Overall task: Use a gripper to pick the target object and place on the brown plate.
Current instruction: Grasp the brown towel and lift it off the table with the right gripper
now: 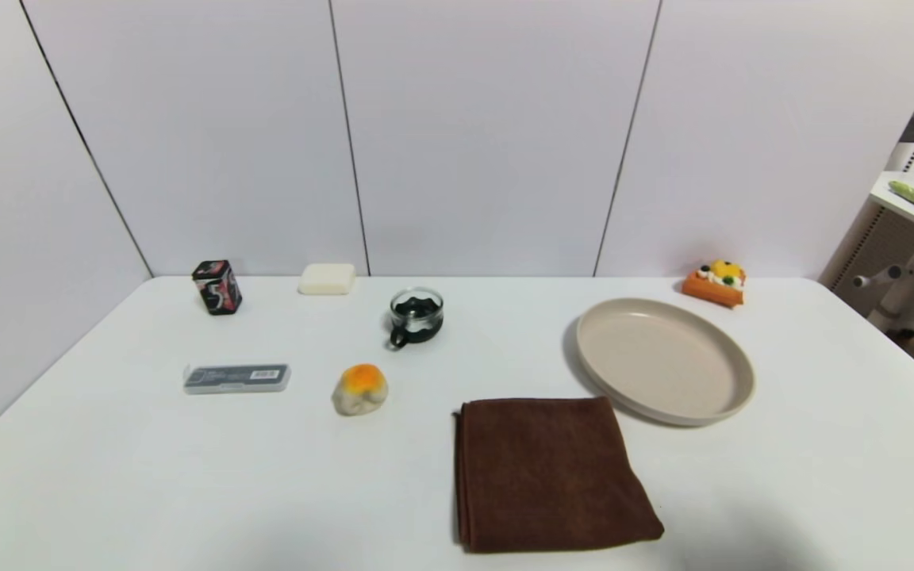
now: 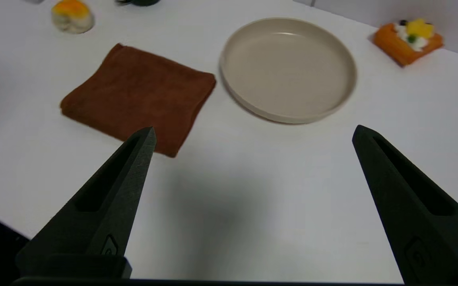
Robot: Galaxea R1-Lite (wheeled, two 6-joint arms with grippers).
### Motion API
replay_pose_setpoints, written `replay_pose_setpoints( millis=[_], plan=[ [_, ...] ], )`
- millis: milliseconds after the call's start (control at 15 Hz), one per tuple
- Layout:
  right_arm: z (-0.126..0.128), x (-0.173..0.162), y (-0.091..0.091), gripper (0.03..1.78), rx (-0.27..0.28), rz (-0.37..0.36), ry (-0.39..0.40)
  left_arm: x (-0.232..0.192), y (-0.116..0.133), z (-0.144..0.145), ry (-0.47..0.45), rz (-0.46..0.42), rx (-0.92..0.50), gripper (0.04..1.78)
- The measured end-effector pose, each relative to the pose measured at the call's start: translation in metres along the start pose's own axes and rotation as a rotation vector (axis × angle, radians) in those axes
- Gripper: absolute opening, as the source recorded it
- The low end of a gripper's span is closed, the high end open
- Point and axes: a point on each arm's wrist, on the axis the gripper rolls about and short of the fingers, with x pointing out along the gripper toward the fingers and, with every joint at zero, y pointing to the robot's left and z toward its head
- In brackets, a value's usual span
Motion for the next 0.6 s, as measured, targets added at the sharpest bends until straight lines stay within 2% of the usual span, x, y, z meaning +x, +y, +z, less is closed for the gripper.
replay_pose_setpoints(
  millis=[333,467,600],
  plan=[
    [0.043,0.043,-0.009,1.71,-0.053,0.264,0.128,0.0,0.0,0.0,0.0,0.0,0.0,1.69],
    [0.054,0.066,-0.008,1.71,-0.091,0.375,0.152,0.0,0.0,0.0,0.0,0.0,0.0,1.69],
    [0.06,0.09,-0.004,1.71,-0.152,0.498,0.167,0.0,0.0,0.0,0.0,0.0,0.0,1.69]
  ],
)
